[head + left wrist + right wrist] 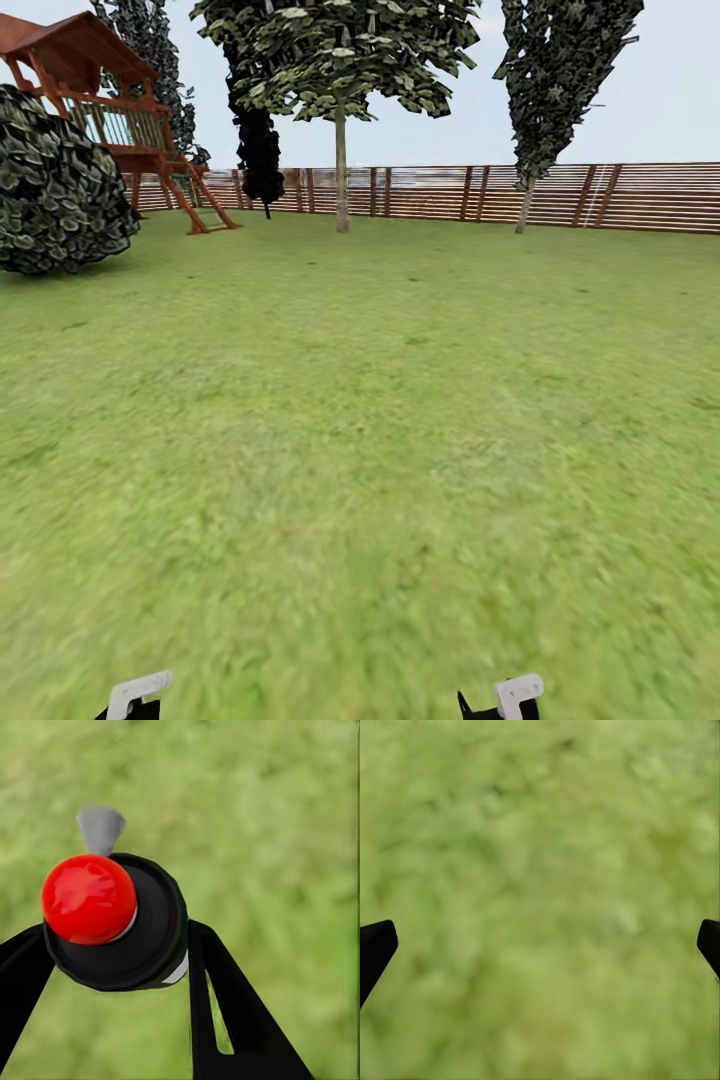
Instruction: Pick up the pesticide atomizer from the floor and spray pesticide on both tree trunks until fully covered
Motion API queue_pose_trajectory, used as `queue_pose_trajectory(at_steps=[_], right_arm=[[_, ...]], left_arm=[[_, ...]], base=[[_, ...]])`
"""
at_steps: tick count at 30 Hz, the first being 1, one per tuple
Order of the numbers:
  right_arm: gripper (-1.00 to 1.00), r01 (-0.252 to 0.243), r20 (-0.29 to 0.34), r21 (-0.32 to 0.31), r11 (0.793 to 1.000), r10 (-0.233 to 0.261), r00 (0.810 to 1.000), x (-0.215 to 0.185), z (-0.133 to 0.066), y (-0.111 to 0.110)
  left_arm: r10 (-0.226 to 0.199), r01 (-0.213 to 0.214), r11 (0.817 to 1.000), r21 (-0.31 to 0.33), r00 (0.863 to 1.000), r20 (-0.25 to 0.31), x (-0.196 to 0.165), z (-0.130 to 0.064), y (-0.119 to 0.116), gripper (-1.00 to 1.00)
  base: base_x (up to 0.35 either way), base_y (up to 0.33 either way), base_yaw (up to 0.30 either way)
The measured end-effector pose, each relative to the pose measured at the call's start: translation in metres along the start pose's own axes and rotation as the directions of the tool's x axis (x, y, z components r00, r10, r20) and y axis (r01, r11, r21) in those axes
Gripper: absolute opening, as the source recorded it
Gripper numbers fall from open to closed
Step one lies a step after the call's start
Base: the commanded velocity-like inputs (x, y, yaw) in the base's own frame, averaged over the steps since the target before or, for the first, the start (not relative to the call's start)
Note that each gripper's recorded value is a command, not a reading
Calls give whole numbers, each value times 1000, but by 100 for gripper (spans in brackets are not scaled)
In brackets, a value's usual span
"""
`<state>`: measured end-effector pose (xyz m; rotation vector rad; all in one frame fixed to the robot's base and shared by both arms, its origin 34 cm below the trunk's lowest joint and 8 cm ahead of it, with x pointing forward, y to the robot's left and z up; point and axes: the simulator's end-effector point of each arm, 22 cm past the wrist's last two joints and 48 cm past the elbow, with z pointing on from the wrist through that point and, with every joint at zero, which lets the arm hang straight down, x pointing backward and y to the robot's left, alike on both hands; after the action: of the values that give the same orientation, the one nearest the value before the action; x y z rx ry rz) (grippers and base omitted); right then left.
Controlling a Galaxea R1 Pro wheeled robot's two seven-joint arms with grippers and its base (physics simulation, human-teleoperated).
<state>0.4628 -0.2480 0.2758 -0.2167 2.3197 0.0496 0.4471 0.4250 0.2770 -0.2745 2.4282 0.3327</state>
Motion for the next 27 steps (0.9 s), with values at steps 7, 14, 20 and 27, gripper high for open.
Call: queue_pose_trajectory(at_steps=[7,14,20,27], right_arm=[[100,0,-1,1,1000,0,1000,0,0,0],[100,0,-1,0,1000,0,1000,0,0,0],[100,0,-1,1,1000,0,1000,0,0,0],[100,0,-1,0,1000,0,1000,0,0,0]], left_arm=[[0,0,1000,0,1000,0,0,0,0,-100],[0,0,1000,0,1000,0,0,0,0,-100],[1,-1,1000,1,1000,0,0,0,0,-100],[-1,1,1000,-2,1000,-1,0,0,1,-100]], base=[[339,0,0],[339,0,0],[339,0,0],[339,0,0]])
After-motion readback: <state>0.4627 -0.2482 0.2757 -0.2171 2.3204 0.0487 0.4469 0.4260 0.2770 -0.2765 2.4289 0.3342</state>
